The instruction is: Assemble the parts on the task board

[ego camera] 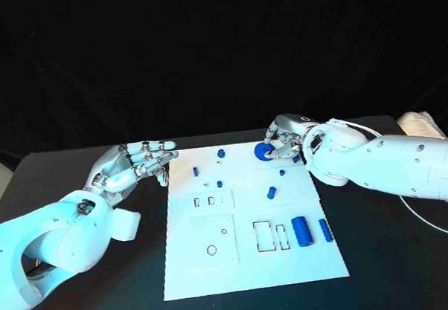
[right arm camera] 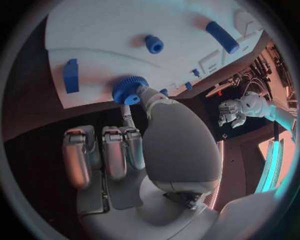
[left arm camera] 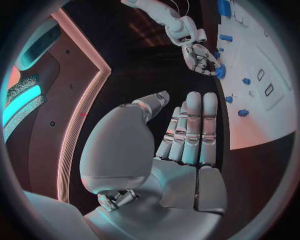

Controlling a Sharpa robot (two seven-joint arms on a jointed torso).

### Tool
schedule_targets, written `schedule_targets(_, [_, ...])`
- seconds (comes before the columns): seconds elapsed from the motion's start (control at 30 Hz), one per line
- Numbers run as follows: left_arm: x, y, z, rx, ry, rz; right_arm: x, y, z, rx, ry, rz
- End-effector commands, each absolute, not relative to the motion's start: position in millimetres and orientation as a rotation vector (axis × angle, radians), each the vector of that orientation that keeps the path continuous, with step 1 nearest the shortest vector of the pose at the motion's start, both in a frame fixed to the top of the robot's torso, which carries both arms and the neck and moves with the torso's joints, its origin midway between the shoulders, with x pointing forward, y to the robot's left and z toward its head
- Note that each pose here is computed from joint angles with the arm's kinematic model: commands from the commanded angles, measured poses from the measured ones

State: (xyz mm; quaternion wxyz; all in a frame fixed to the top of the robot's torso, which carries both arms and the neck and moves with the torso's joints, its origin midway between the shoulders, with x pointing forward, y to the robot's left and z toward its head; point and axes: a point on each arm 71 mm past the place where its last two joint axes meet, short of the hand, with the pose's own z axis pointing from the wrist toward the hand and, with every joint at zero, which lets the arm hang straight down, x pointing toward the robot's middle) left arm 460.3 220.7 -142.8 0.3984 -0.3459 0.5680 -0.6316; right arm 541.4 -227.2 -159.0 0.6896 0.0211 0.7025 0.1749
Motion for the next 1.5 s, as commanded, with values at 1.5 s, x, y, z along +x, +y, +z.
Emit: schedule_targets(1.5, [459.6,215.4,-141.5,-0.864,1.448,-1.631,528.4,-116.9,-173.8,-0.169,1.452,0.475])
